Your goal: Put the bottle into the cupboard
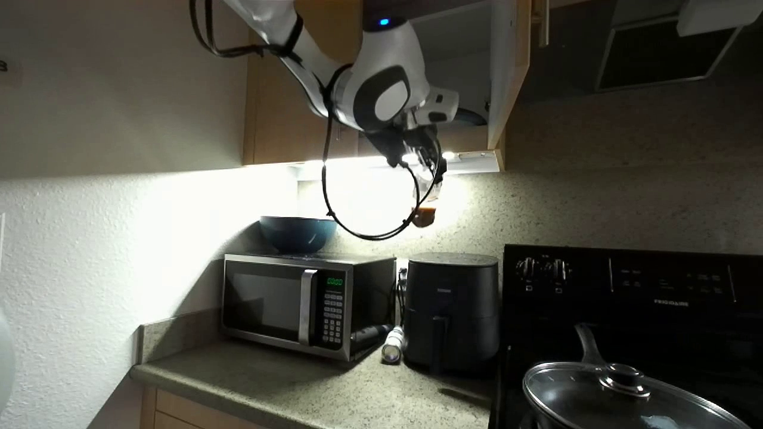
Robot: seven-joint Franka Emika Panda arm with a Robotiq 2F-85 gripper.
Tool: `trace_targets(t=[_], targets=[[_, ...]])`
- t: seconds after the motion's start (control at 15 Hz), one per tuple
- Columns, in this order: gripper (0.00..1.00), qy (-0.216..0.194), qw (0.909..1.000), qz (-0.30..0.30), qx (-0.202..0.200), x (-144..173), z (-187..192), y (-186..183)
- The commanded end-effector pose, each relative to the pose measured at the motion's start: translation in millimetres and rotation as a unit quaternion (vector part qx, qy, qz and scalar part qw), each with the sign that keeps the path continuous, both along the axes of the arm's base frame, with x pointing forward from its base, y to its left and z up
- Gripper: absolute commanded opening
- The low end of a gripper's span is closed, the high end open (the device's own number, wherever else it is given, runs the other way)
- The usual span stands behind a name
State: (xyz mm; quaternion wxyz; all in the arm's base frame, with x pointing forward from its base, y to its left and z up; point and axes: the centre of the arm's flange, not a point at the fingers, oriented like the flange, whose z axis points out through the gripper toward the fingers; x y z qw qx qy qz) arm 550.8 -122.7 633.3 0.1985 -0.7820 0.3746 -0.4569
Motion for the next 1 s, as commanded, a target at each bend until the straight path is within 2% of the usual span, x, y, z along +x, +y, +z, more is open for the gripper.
trace_targets(t=[0.0, 0.2, 0.33, 0.47, 0.53, 0.73, 0.8, 0.93], targets=[[0.29, -0.08, 0.995, -0.048, 0.033, -32, 72, -7], [0.29, -0.141, 0.9842, -0.083, 0.068, -58, 117, -20], [0.29, -0.184, 0.9739, -0.1, 0.087, -70, 130, -26], [0.29, -0.186, 0.9756, -0.089, 0.077, -72, 119, -29], [0.54, -0.165, 0.9797, -0.089, 0.07, -68, 126, -30], [0.54, -0.164, 0.9798, -0.089, 0.072, -66, 121, -28], [0.29, -0.164, 0.9799, -0.088, 0.072, -66, 120, -27], [0.29, -0.18, 0.9748, -0.101, 0.084, -72, 138, -32]])
